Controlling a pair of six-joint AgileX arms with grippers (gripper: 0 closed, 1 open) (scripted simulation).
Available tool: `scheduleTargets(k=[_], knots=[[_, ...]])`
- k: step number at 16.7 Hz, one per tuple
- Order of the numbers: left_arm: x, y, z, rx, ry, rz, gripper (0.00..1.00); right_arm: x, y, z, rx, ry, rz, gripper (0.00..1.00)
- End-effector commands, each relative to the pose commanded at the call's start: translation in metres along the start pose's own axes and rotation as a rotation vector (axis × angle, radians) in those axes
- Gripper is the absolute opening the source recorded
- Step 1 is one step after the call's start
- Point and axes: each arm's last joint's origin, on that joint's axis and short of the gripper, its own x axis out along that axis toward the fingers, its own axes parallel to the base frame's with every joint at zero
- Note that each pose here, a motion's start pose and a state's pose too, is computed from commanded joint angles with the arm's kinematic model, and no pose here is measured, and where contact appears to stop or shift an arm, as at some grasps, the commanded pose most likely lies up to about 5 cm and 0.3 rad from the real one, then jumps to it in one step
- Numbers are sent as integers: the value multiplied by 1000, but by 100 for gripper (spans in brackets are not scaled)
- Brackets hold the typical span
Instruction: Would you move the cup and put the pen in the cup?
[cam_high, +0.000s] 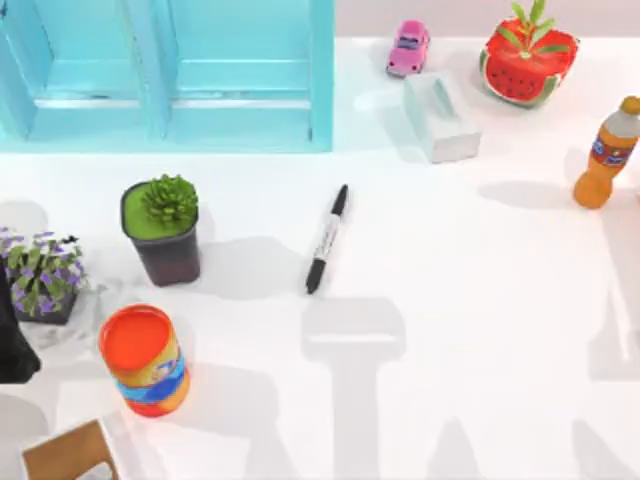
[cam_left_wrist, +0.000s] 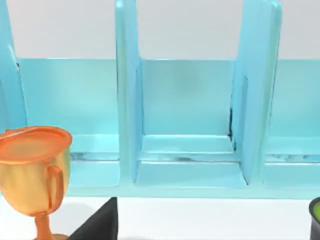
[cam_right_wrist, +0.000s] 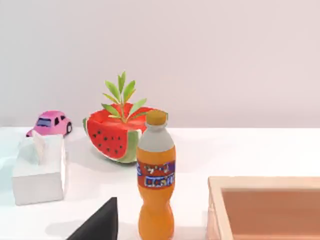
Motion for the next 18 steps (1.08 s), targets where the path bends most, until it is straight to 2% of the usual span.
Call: scheduleTargets(k=[4, 9, 14, 18], knots=[[0, 0, 0, 0, 0, 0, 100, 0, -1, 5, -11, 28, -12, 100], [0, 0, 0, 0, 0, 0, 100, 8, -10, 52, -82, 249, -80, 100], [0, 0, 0, 0, 0, 0, 100, 60, -34, 106, -134, 684, -131, 100], [0, 0, 0, 0, 0, 0, 100, 122, -72, 115, -114, 1081, -119, 100]])
